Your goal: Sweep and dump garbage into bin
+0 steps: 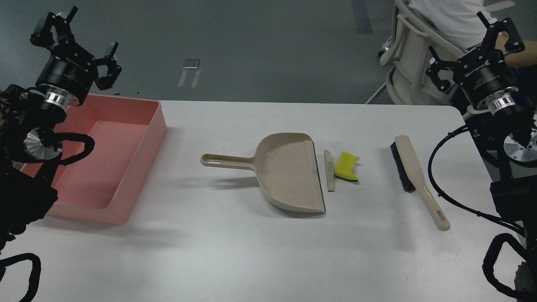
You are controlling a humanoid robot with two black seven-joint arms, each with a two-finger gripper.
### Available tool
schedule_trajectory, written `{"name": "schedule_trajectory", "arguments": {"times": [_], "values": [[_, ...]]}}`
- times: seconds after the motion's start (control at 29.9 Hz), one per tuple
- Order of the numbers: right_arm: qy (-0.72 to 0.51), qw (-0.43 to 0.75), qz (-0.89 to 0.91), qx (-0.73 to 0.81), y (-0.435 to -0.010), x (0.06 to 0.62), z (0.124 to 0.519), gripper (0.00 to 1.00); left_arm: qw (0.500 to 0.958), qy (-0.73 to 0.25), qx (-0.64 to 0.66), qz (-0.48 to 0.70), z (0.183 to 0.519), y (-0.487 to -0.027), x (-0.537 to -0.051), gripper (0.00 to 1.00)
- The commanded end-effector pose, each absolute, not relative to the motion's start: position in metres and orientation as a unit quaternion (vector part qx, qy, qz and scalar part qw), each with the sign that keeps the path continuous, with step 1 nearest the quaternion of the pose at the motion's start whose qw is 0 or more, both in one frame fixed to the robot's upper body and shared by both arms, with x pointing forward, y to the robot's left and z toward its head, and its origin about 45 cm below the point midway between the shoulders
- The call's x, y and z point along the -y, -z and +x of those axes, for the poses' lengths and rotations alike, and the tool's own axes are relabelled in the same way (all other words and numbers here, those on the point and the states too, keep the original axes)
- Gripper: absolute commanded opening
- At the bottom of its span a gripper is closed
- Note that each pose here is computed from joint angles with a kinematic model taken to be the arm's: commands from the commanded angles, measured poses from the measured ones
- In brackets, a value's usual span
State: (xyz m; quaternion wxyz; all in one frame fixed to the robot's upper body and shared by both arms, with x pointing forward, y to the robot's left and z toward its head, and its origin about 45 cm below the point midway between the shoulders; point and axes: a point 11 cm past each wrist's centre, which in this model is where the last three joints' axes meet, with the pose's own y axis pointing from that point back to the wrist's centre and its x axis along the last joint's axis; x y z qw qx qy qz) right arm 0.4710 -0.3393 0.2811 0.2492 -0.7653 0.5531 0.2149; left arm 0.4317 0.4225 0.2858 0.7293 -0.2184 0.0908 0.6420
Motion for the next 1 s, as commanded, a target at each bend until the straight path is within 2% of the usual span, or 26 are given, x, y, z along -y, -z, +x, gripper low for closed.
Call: {"name": "schedule_trajectory", "arguments": {"times": [0.0, 0.97], "values": [[-0.208, 0.246, -0.77, -0.551, -0.284, 0.337, 0.471, 1.0, 0.73, -0.641, -0.089, -0.218, 0.431, -0.286, -0.422, 0.98], [-0.201, 0.257, -0.768, -0.551, -0.295, 0.34, 0.475, 1.0, 0.735, -0.632, -0.084, -0.231, 0.439, -0.3, -0.416, 0.98]]}}
